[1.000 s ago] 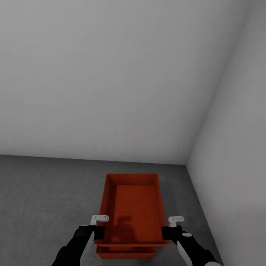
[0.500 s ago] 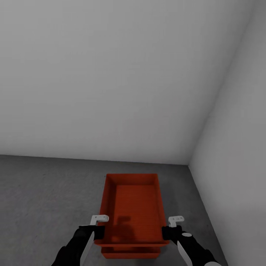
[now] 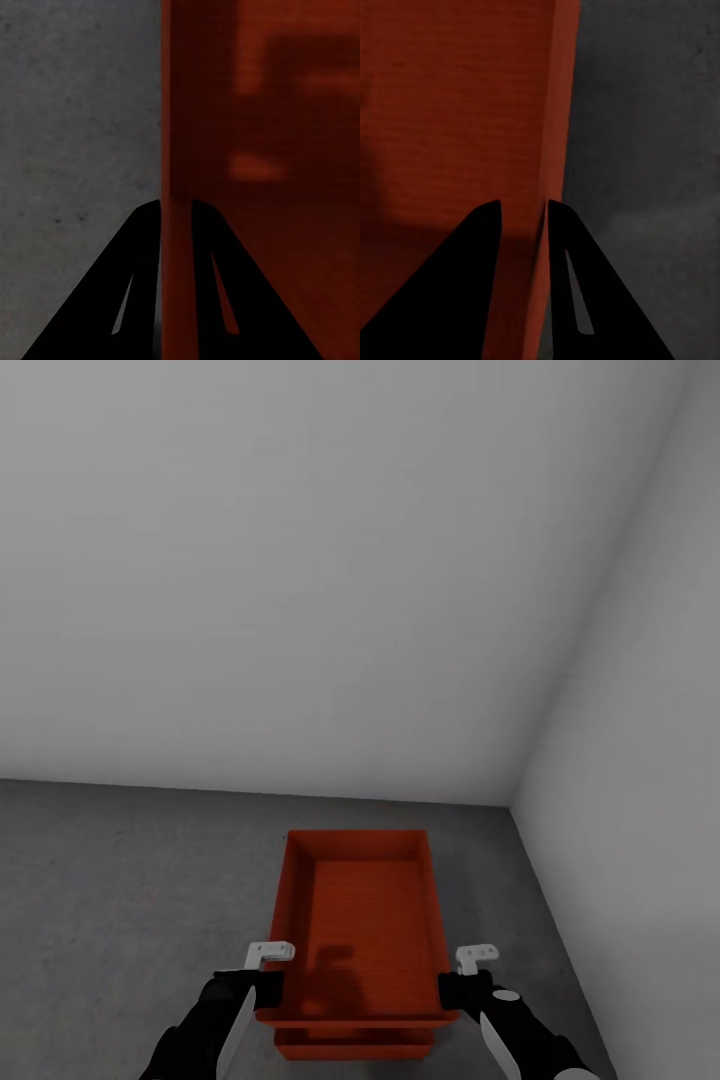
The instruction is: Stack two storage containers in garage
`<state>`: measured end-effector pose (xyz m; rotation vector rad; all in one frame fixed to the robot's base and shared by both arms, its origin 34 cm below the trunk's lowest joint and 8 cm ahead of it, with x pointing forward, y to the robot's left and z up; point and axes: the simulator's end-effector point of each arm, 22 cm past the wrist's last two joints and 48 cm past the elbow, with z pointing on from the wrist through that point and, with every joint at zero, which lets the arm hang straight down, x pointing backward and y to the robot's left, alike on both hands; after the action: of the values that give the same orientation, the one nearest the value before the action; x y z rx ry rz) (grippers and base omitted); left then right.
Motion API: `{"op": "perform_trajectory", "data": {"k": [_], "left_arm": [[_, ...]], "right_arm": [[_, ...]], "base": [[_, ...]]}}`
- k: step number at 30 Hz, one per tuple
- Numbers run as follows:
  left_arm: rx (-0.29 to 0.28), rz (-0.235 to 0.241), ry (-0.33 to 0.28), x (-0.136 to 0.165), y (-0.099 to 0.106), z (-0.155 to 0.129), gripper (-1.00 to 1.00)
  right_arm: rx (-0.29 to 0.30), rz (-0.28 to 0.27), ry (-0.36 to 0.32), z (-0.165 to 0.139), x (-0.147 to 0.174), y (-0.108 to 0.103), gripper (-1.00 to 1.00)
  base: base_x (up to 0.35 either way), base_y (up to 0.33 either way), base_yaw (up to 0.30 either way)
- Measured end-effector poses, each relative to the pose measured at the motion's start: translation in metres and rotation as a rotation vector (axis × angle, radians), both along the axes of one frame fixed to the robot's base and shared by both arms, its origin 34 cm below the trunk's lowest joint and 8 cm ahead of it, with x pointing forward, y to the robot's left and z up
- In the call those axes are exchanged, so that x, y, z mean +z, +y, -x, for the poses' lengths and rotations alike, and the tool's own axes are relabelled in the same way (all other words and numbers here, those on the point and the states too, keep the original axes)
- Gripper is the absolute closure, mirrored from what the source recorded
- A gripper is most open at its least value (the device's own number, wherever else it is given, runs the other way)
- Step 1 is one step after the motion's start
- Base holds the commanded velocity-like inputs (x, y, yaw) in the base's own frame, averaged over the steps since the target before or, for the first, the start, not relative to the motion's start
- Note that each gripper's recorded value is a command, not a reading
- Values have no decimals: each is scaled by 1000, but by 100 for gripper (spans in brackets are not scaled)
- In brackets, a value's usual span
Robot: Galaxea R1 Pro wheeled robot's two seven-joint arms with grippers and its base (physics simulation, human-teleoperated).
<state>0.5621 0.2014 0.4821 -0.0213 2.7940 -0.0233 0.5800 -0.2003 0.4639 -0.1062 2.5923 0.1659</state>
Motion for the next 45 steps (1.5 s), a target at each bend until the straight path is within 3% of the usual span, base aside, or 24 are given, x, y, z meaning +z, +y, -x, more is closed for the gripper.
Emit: {"op": "perform_trajectory", "data": {"k": [15, 37, 45], "left_arm": [[0, 0, 0, -17, 0, 2, 100], [0, 0, 0, -17, 0, 2, 100], [0, 0, 0, -32, 0, 4, 100]], "right_arm": [[0, 0, 0, 2, -17, 0, 100], [0, 0, 0, 2, -17, 0, 100], [0, 0, 0, 4, -32, 0, 100]], "base": [[0, 0, 0], [0, 0, 0], [0, 0, 0]]}}
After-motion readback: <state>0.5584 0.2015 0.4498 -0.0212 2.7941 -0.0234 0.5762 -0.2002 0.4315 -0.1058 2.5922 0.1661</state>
